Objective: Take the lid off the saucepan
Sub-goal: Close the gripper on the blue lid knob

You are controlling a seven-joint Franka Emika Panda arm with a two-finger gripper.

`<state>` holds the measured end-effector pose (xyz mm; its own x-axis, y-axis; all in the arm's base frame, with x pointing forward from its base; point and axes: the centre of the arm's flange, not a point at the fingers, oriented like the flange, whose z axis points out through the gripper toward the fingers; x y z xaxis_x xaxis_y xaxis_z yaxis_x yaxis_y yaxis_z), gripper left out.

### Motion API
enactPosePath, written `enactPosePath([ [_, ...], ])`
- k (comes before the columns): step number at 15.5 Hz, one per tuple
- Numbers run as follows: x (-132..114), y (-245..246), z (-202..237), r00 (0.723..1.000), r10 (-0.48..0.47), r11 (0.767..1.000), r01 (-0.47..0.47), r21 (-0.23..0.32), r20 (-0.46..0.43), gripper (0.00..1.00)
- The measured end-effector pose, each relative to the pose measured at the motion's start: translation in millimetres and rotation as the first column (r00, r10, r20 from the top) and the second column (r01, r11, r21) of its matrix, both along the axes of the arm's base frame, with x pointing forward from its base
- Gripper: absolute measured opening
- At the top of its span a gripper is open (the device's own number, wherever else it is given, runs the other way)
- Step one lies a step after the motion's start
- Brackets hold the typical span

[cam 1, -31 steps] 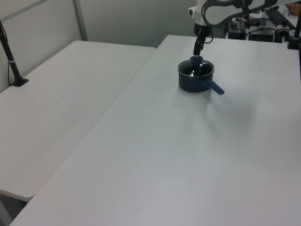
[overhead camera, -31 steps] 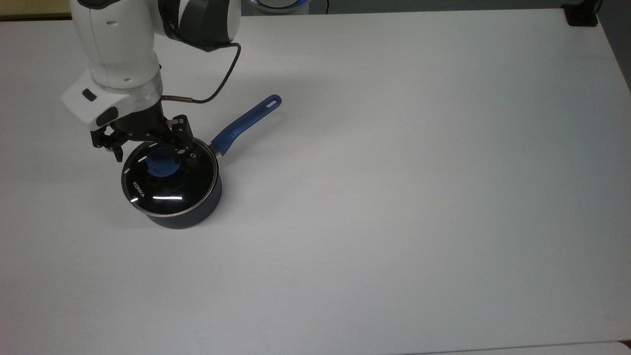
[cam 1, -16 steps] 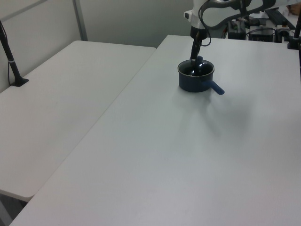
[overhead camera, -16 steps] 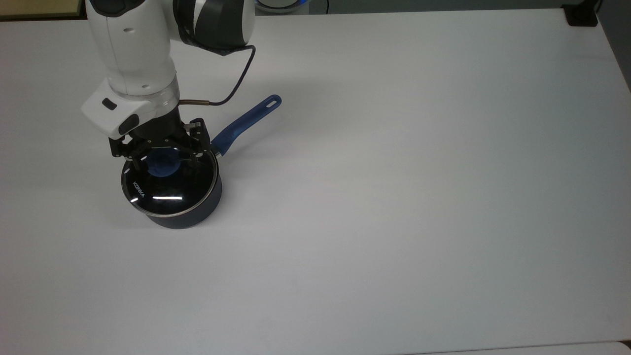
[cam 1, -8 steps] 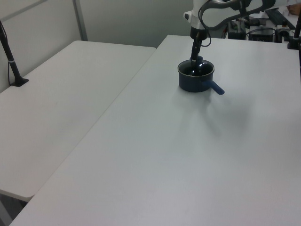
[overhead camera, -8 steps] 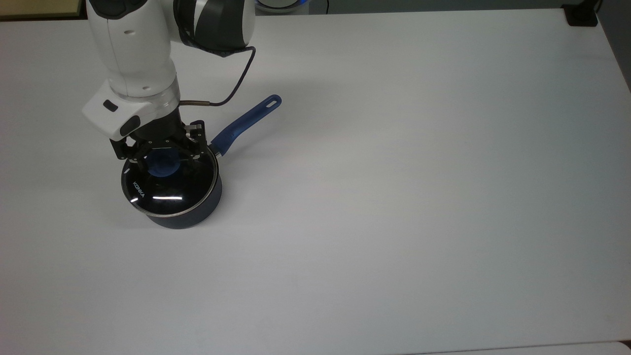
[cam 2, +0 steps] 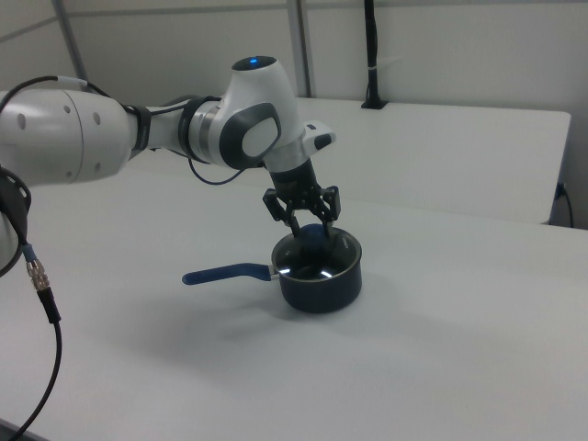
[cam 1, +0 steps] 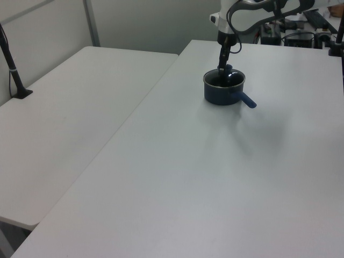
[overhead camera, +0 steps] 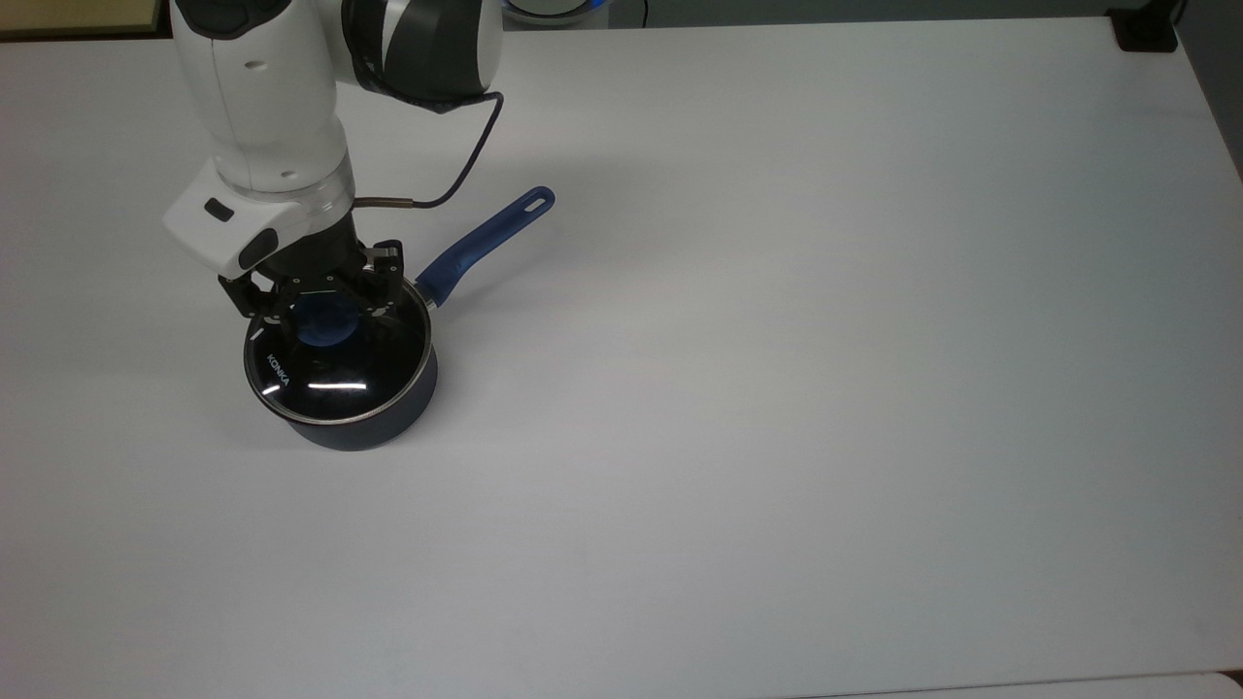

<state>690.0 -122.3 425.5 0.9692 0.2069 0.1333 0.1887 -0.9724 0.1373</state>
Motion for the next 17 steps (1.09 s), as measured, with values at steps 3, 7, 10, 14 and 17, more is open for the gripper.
enactPosePath([
  [3, 0.0, -0.6, 0.4, 1.000, 0.002, 1.000, -0.002, -0.001, 0.000, 0.61],
  [7, 0.1, -0.5, 0.6, 1.000, 0.003, 1.000, -0.003, -0.001, 0.001, 0.61],
  [10, 0.1, -0.5, 0.8, 1.000, 0.003, 1.000, -0.003, -0.001, 0.001, 0.61],
  [14, 0.4, -0.5, 1.7, 1.000, 0.001, 1.000, -0.001, 0.003, 0.004, 0.61],
  [17, 0.5, -0.2, 3.3, 1.000, -0.005, 1.000, 0.005, 0.016, 0.006, 0.61],
])
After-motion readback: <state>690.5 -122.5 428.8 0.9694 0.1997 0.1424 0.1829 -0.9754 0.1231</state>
